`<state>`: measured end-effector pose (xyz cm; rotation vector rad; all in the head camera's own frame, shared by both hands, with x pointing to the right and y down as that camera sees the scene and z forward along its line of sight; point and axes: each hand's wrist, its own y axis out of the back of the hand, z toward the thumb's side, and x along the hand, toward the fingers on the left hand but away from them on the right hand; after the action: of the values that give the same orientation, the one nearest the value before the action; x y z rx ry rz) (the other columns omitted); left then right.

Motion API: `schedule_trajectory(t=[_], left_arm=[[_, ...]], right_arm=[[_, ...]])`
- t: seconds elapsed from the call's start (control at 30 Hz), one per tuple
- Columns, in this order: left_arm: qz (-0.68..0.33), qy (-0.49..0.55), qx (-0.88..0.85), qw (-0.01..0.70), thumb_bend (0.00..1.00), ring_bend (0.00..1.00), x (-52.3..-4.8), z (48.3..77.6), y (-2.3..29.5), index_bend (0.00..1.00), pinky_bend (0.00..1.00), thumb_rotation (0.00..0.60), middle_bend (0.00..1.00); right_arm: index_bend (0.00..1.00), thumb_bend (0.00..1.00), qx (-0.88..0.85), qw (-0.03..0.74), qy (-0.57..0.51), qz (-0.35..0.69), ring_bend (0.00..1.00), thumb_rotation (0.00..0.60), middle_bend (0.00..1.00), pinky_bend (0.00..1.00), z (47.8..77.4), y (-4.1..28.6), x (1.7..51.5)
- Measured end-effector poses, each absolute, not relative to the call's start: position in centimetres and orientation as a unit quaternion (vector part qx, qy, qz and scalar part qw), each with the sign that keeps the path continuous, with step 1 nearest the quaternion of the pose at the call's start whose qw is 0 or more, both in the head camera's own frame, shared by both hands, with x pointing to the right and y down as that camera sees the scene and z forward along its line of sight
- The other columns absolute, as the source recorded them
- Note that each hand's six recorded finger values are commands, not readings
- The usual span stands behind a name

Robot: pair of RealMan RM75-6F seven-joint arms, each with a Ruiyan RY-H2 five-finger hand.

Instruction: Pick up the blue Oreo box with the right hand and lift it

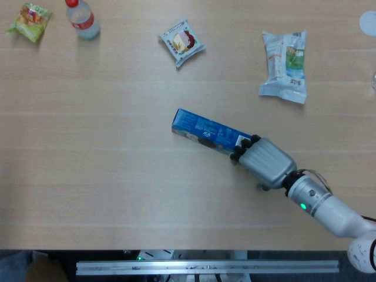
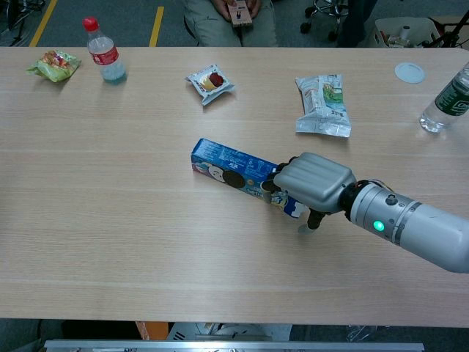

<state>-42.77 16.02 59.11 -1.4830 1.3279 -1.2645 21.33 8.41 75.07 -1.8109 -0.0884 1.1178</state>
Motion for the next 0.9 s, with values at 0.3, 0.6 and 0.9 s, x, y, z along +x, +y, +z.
schedule_trajectory(t=[0.3,0.6,0.9], left_arm=[[-0.498,0.522,-0.579,0.378,0.26,0.10,-43.2,59.3,16.2,0.12,0.07,0.600,0.12],[-0.498,0.527,-0.576,0.378,0.26,0.10,-43.6,59.1,16.2,0.12,0.07,0.600,0.12],[-0.496,0.528,-0.575,0.379,0.26,0.10,-43.5,58.8,16.4,0.12,0.07,0.600,0.12]], right_arm=[[0.36,0.07,-0.703,0.487,-0.082,0.512,0.26,0.600,0.32,0.30,75.6,4.1,24.3],[0.36,0.07,-0.719,0.461,-0.131,0.504,0.26,0.600,0.32,0.30,73.1,1.9,24.3],[0.34,0.07,-0.731,0.469,-0.152,0.472,0.25,0.600,0.31,0.30,70.7,0.0,20.2]])
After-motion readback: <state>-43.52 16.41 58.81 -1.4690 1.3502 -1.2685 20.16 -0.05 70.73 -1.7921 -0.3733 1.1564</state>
